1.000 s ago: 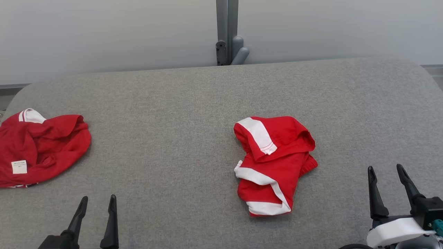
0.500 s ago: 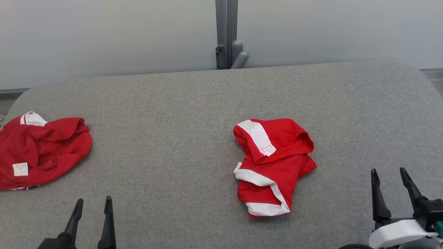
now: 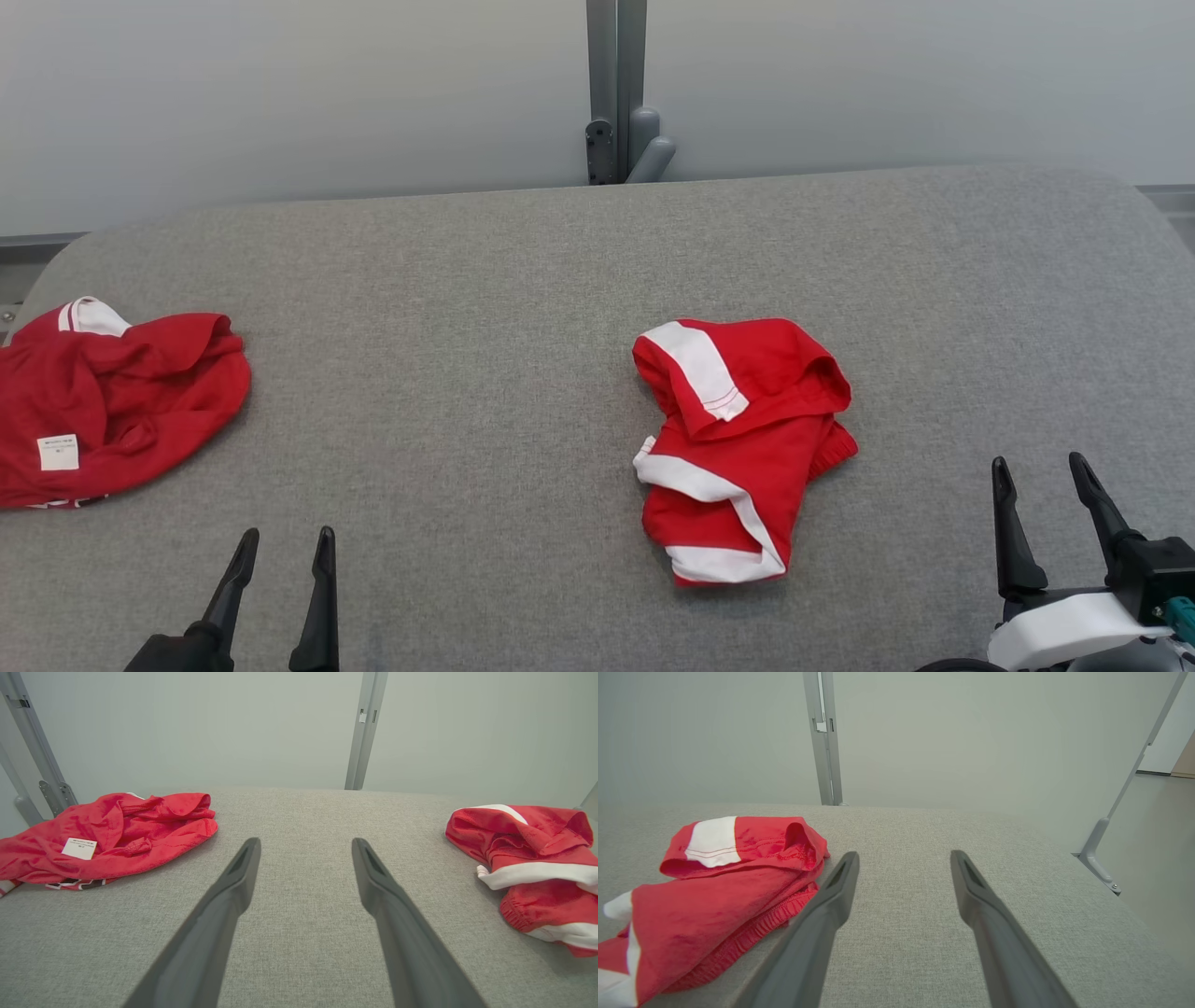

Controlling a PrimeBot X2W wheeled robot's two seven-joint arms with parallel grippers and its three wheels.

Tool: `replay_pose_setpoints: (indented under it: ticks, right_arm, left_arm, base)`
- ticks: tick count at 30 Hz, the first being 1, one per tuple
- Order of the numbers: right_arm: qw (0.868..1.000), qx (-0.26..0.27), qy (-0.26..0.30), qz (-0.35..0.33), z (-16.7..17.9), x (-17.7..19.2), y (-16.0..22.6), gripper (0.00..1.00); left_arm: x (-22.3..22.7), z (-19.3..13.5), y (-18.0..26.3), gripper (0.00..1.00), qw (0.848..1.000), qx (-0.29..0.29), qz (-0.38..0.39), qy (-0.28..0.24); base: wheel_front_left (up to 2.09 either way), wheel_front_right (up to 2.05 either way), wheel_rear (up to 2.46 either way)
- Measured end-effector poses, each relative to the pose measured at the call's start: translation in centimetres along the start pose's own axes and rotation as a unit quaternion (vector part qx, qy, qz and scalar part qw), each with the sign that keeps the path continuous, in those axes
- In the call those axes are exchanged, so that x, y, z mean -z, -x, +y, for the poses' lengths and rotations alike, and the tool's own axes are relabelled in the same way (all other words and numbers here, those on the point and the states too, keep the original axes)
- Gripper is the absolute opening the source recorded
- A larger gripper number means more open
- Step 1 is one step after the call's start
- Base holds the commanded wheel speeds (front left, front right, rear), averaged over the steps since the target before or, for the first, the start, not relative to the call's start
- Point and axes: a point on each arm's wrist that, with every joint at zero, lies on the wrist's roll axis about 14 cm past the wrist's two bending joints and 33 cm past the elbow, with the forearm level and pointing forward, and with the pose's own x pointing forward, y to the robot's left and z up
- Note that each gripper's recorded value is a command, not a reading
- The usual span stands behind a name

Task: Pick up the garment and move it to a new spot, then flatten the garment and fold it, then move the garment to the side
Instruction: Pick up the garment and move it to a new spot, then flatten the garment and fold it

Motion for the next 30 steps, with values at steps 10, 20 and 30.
replay_pose_setpoints:
  ticks: [10, 20, 30]
  right_arm:
    - [1.000, 0.000, -0.001, 0.001, 0.0, 0.0, 0.1, 1.00]
    - [1.000, 0.002, -0.001, 0.001, -0.1, 0.0, 0.1, 1.00]
    - [1.000, -0.002, -0.001, -0.003, 0.2, -0.2, -0.3, 1.00]
  left_arm:
    - [0.5, -0.1, -0.1, 1.00, 1.000, 0.004, 0.008, 0.001]
    - [0.5, -0.1, -0.2, 1.00, 1.000, 0.004, 0.008, 0.003]
    - [2.0, -4.9, -1.4, 1.00, 0.997, 0.056, 0.027, 0.055]
  base:
    - [0.00, 0.00, 0.00]
    - [0.00, 0.00, 0.00]
    - [0.00, 0.00, 0.00]
